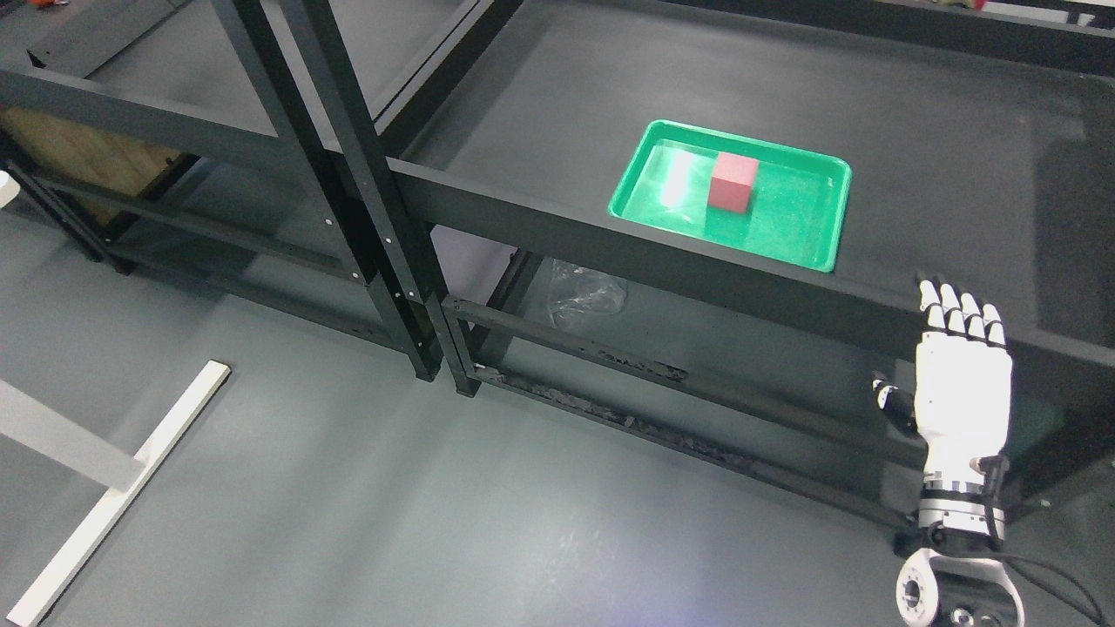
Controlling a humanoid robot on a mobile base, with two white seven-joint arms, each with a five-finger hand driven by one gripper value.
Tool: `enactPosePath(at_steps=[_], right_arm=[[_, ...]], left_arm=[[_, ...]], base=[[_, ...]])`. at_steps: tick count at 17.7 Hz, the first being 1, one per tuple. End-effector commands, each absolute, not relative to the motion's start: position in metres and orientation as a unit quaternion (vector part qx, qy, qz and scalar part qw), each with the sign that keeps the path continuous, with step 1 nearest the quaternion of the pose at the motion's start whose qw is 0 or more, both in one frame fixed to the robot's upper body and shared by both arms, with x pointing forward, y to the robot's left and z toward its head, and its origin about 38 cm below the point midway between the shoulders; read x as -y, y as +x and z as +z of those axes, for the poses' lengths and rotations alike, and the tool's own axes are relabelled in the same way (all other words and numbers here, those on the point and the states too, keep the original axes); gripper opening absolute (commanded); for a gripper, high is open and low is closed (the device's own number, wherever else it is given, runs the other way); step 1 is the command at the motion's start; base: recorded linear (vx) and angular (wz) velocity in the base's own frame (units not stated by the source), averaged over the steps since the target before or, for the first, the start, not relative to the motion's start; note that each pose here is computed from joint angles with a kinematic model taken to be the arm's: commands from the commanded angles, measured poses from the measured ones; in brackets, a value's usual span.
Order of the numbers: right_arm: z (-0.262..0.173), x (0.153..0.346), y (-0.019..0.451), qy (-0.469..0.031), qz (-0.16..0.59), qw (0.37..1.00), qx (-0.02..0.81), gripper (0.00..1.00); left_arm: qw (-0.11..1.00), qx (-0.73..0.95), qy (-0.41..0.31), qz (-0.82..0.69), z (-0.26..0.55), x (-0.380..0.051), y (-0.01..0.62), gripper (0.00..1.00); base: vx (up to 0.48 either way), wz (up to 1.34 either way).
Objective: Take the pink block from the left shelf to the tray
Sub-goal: 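Reach the right hand down onto the pink block in the green tray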
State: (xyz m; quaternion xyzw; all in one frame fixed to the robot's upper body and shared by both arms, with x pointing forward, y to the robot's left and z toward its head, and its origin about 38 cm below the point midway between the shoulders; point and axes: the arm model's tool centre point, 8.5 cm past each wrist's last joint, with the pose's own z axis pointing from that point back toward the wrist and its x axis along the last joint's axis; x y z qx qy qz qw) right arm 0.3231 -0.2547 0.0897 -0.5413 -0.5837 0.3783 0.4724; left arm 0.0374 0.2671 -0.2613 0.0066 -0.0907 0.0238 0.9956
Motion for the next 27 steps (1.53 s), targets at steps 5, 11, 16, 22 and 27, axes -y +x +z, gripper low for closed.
enactPosePath(at_steps=[5, 11, 16, 22, 27], right_arm=[[0.089, 0.258, 0.321, -0.546, 0.387, 0.467, 0.578, 0.93], [0.082, 0.259, 0.319, -0.523, 0.391, 0.495, 0.574, 0.93], [0.065, 0.258, 0.32, -0.478, 0.439, 0.539, 0.536, 0.93], [0.046, 0.242, 0.313, -0.439, 0.481, 0.552, 0.52, 0.93], [0.035, 0.24, 0.312, -0.423, 0.501, 0.561, 0.505, 0.93]], left_arm=[[0.996, 0.086, 0.015, 0.023, -0.261, -0.278, 0.031, 1.0], [0.996, 0.086, 0.015, 0.023, -0.261, -0.278, 0.031, 1.0], [0.996, 0.087, 0.015, 0.023, -0.261, -0.278, 0.031, 1.0], [0.996, 0.087, 0.015, 0.023, -0.261, -0.278, 0.031, 1.0], [0.996, 0.087, 0.015, 0.023, -0.261, -0.278, 0.031, 1.0]], base=[[0.325, 0.31], [0.285, 0.08], [0.261, 0.09], [0.185, 0.08], [0.131, 0.05]])
